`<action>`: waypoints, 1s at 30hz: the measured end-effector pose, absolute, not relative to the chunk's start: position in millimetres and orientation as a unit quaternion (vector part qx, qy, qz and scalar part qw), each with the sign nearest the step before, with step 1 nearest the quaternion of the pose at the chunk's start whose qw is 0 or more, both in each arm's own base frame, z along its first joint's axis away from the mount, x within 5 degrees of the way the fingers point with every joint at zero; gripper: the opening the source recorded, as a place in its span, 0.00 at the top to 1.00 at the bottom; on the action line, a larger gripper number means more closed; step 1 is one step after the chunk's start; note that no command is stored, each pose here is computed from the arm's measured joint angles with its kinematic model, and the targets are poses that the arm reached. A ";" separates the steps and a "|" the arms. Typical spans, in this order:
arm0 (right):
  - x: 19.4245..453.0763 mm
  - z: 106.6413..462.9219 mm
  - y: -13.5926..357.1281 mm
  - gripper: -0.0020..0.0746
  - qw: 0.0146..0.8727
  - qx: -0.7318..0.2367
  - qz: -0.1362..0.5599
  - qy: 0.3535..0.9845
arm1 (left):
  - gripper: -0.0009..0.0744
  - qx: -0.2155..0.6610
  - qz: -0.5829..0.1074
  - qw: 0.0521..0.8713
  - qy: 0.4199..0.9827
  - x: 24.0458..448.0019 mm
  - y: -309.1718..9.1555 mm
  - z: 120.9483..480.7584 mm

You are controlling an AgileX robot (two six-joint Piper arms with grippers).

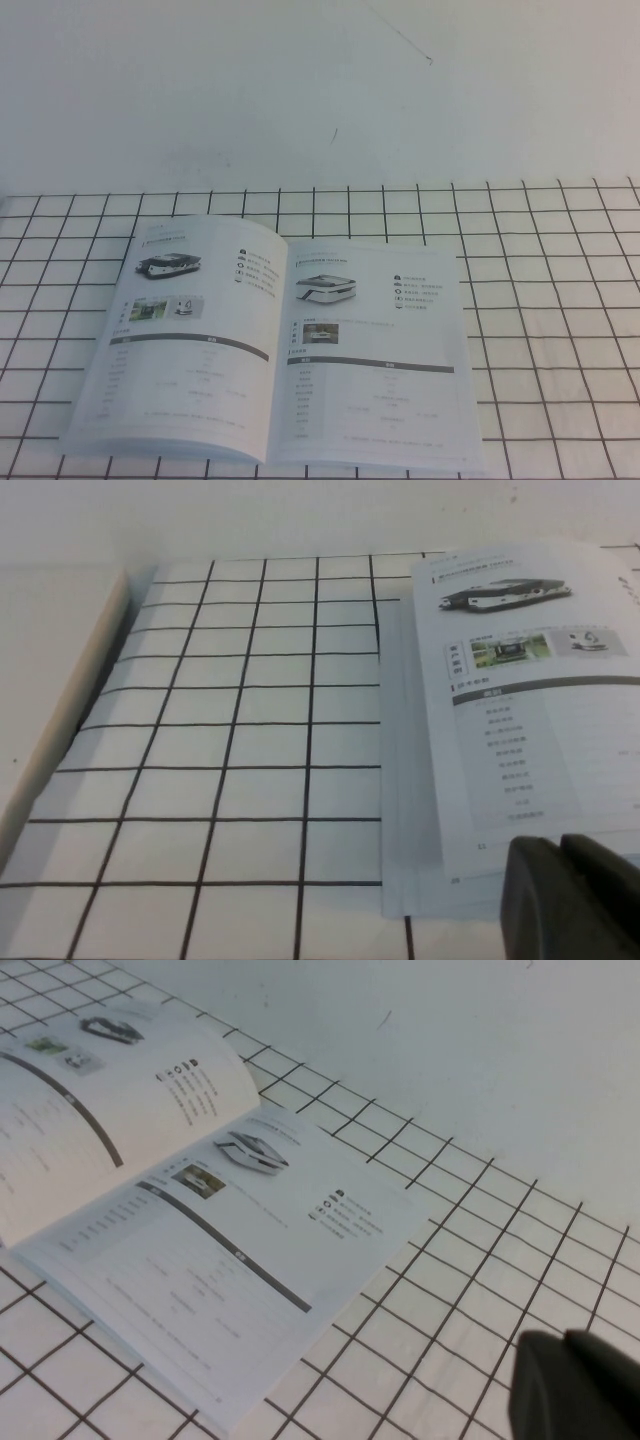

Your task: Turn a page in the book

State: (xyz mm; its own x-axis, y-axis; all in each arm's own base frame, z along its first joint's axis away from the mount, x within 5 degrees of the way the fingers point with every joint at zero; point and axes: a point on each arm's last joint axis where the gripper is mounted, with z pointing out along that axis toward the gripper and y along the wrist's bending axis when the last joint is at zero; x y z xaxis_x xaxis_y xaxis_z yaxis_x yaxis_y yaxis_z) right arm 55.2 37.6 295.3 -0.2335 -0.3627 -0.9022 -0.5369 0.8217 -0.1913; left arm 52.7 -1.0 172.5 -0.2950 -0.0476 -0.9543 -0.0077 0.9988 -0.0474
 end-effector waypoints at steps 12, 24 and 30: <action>54.2 293.9 38.2 0.98 0.541 -0.292 0.083 0.785 | 0.99 -0.043 -0.044 0.593 0.803 52.7 -2.2 172.6; 54.2 293.9 38.2 0.98 0.541 -0.292 0.083 0.785 | 0.99 -0.044 -0.046 0.592 0.803 52.7 -2.3 172.6; 54.4 292.4 38.2 0.98 0.539 -0.292 0.083 0.786 | 0.99 -0.044 -0.046 0.592 0.803 52.7 -2.3 172.6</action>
State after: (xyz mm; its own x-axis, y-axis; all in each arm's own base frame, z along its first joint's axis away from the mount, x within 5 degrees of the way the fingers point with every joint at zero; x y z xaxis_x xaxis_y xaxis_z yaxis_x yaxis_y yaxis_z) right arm 54.4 38.2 292.4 -0.2491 -0.3694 -0.8953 -0.5483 0.8157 -0.1840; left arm 52.7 -2.3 172.6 -0.2941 -0.1250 -0.9476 -0.0164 0.9919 -0.1257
